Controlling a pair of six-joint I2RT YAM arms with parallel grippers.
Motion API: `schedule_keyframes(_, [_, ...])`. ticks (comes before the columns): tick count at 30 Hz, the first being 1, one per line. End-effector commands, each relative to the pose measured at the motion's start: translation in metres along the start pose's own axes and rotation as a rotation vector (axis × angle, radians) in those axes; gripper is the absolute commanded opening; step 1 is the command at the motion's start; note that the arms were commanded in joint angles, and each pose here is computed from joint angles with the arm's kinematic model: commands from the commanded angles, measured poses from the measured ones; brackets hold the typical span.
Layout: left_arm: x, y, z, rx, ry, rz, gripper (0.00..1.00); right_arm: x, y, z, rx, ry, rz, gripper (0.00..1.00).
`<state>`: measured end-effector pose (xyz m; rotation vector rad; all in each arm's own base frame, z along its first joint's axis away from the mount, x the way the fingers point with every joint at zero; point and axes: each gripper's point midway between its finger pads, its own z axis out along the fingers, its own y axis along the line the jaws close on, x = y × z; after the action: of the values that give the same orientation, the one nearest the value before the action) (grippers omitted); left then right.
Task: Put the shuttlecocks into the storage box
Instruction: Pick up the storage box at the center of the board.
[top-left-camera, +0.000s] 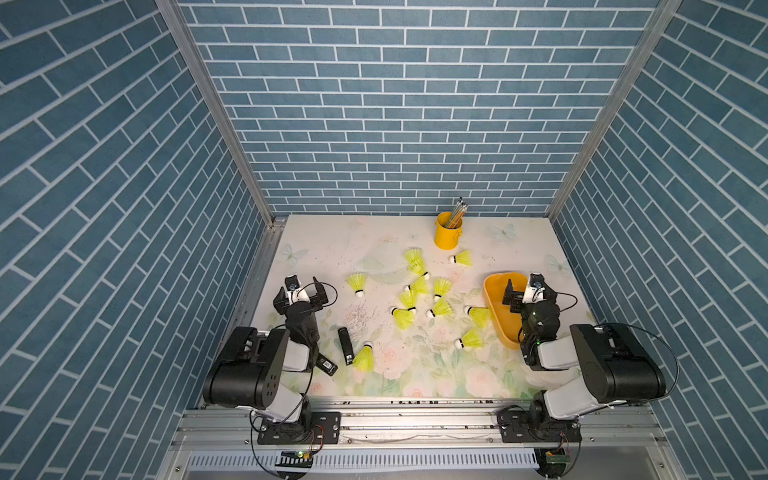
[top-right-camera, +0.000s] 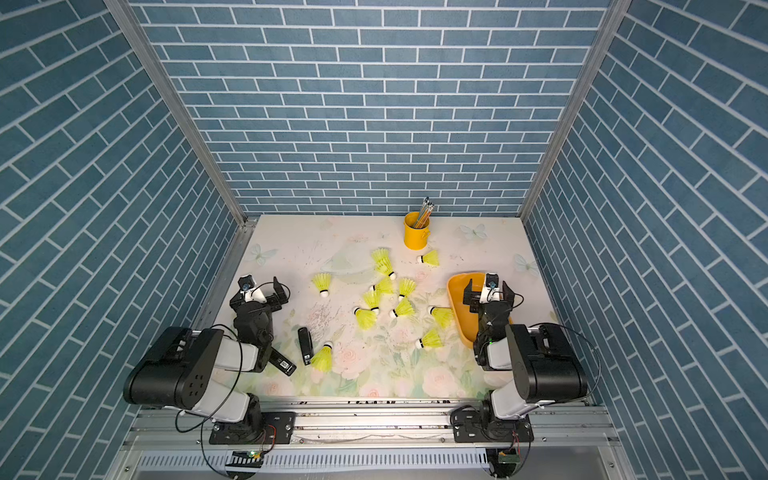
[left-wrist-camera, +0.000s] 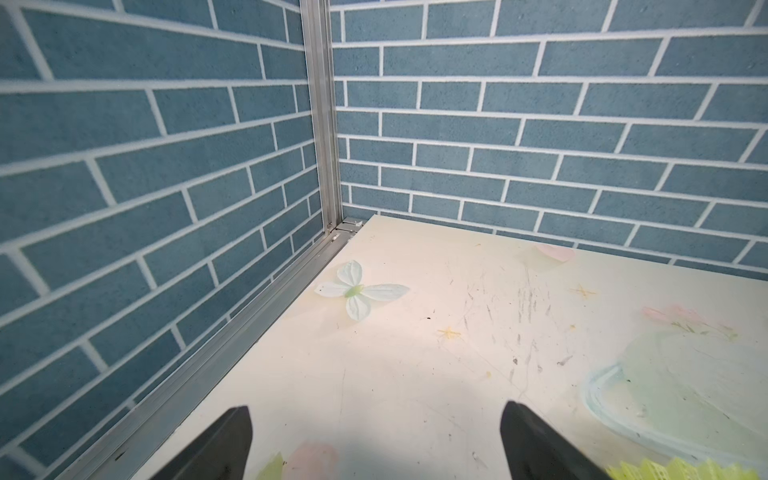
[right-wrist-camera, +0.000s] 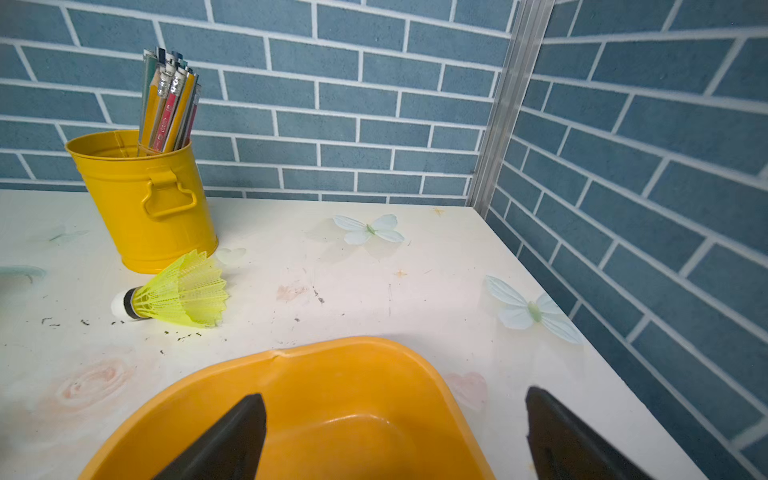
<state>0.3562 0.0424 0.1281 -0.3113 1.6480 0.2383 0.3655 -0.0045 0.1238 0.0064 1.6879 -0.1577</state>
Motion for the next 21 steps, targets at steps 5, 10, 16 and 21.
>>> schedule_keyframes(5, [-0.0067, -0.0011, -0.0003, -0.002, -0.025, -0.002, 1.00, -0.0055, -0.0015, 0.0025, 0.007, -0.017, 0.026, 1.00])
schedule_keyframes(10, [-0.0070, -0.0009, -0.0004, -0.003, -0.025, -0.002, 1.00, -0.0049, -0.0015, 0.0024, 0.007, -0.015, 0.026, 1.00])
schedule_keyframes(16, [-0.0067, -0.0010, -0.0003, -0.002, -0.025, -0.002, 1.00, -0.0054, -0.0015, 0.0025, 0.007, -0.016, 0.026, 1.00])
schedule_keyframes(21, [-0.0073, -0.0012, 0.0000, -0.002, -0.026, -0.003, 1.00, -0.0113, -0.0040, -0.0024, 0.016, -0.044, 0.030, 1.00])
